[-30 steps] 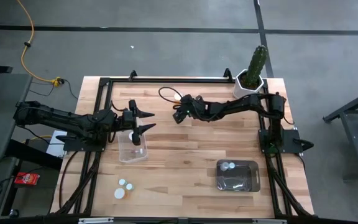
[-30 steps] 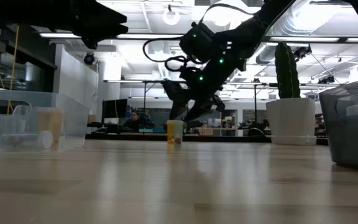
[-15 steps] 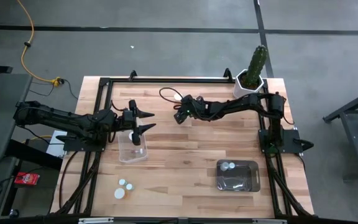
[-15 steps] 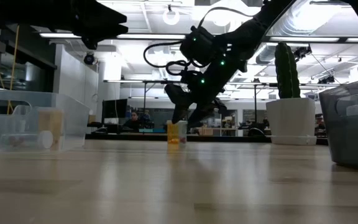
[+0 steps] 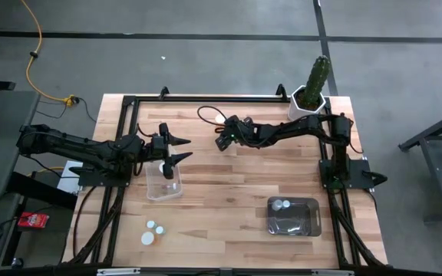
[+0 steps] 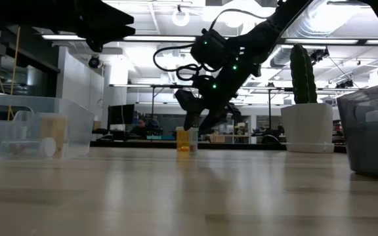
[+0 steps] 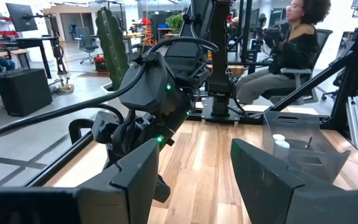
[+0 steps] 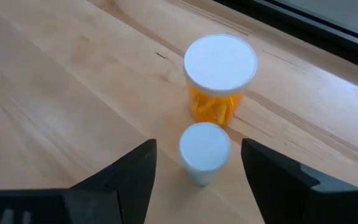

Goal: Pick and place medicine bottles into bin by pill shape (circle, oval)
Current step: Put the blue capsule bottle into the transparent bin

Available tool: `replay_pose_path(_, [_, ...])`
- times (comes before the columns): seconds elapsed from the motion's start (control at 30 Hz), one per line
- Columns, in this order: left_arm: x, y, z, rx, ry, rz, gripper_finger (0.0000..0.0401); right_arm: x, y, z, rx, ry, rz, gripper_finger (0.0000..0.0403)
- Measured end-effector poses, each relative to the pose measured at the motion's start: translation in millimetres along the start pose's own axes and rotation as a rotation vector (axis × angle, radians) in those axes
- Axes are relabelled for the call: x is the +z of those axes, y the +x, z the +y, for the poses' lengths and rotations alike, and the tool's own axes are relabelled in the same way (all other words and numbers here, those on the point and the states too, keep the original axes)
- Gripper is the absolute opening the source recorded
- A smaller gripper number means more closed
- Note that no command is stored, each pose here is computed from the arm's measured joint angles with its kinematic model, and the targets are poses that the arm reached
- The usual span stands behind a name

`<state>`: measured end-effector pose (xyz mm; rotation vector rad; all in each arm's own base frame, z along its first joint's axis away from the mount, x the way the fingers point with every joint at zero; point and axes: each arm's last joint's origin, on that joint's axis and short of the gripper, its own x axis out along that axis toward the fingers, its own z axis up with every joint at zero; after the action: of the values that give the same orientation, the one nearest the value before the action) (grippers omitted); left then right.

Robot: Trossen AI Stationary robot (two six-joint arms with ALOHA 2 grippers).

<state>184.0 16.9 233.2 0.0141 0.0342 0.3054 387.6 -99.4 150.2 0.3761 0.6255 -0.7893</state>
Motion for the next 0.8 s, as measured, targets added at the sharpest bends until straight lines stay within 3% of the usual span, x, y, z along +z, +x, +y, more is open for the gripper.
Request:
replay_pose_path(0.4, [0.0, 0.0, 0.0, 0.0, 0.0, 0.0, 0.0188, 0.1, 0.1, -0.4, -0.005, -0.013, -0.001, 0.0113])
replay_pose_path(0.63, [-0.2, 0.0, 0.0, 0.0, 0.001, 0.002, 0.0188, 3.8, -13.7, 3.7, 0.004, -0.128, 0.0, 0.01])
replay_pose_path(0.8, [-4.4, -0.1, 0.0, 0.0, 0.012, 0.045, 0.0188, 3.6, -42.6, 10.3, -0.073, -0.214, 0.001, 0.0099])
